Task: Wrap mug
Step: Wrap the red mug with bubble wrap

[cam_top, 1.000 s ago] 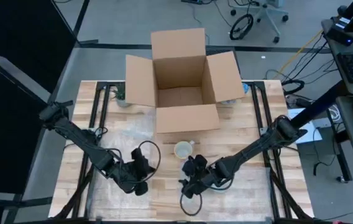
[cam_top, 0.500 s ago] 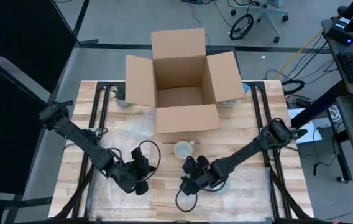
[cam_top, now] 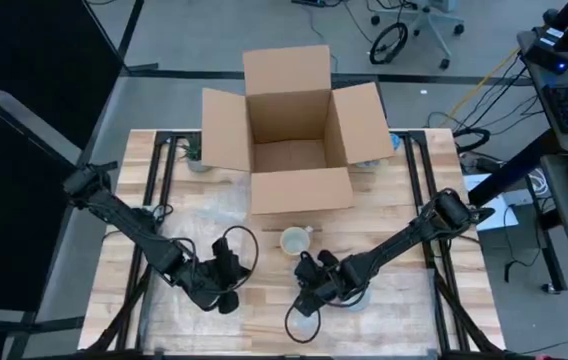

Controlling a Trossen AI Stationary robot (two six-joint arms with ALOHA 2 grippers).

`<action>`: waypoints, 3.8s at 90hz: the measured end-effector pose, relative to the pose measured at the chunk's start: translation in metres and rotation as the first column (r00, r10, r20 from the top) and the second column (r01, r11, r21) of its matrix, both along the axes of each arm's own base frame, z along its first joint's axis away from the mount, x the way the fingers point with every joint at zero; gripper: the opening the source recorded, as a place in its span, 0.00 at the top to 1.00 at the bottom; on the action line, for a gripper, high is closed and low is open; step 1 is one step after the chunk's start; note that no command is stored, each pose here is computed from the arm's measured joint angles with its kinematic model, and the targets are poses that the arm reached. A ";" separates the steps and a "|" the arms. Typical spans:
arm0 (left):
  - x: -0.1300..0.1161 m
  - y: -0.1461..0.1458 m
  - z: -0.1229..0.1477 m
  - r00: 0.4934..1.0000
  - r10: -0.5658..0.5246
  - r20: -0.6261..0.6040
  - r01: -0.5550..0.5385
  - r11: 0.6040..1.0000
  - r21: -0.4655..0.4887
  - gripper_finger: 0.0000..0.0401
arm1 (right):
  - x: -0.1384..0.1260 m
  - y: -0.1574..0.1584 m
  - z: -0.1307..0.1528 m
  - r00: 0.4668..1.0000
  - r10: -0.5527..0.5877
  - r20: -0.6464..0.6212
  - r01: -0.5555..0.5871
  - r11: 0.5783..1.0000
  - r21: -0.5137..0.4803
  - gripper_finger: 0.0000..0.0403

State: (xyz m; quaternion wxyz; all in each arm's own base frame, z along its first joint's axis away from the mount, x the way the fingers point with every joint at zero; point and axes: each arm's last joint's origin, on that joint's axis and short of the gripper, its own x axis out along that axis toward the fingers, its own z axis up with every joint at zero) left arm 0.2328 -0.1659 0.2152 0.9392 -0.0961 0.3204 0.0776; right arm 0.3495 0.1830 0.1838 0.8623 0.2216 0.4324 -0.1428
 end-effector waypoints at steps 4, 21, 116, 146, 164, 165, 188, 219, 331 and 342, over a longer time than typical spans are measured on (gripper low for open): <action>0.000 0.000 0.000 1.000 0.000 0.000 0.000 1.000 0.000 1.00 | -0.003 0.000 0.011 1.000 0.013 0.013 -0.013 1.000 -0.002 1.00; 0.000 0.000 0.000 1.000 0.003 0.004 -0.003 1.000 0.001 1.00 | -0.022 0.000 0.040 1.000 0.030 0.008 -0.030 0.999 0.015 0.99; 0.001 -0.001 0.001 1.000 -0.024 0.013 0.023 0.999 0.025 1.00 | 0.010 -0.029 -0.027 0.980 -0.004 -0.197 0.003 1.000 -0.004 0.96; 0.001 -0.001 0.001 1.000 -0.022 0.014 0.022 0.999 0.025 1.00 | -0.010 -0.025 0.042 0.998 0.066 -0.017 -0.066 0.998 0.006 0.99; 0.002 -0.001 0.001 1.000 -0.022 0.017 0.021 0.999 0.024 1.00 | -0.036 -0.013 0.084 0.986 0.138 0.096 -0.140 0.990 0.012 1.00; 0.002 -0.001 0.001 1.000 -0.021 0.018 0.021 1.000 0.024 1.00 | -0.038 -0.012 0.085 0.985 0.143 0.100 -0.145 0.989 0.013 1.00; 0.006 -0.004 0.008 0.995 -0.039 0.092 0.040 0.999 -0.004 1.00 | -0.082 0.011 0.122 0.959 0.194 0.205 -0.195 0.981 -0.012 1.00; 0.017 -0.008 0.023 0.967 -0.086 0.242 0.089 0.996 -0.003 1.00 | -0.127 0.045 0.123 0.964 0.147 0.219 -0.146 0.989 -0.021 1.00; 0.154 -0.011 -0.007 0.883 -0.250 0.397 0.257 0.966 0.035 1.00 | -0.226 0.090 0.055 0.994 -0.106 -0.012 0.106 0.994 0.017 1.00; 0.158 -0.001 -0.008 0.891 -0.241 0.385 0.247 0.968 0.035 1.00 | -0.221 0.088 0.055 0.992 -0.126 0.000 0.126 0.992 0.013 0.99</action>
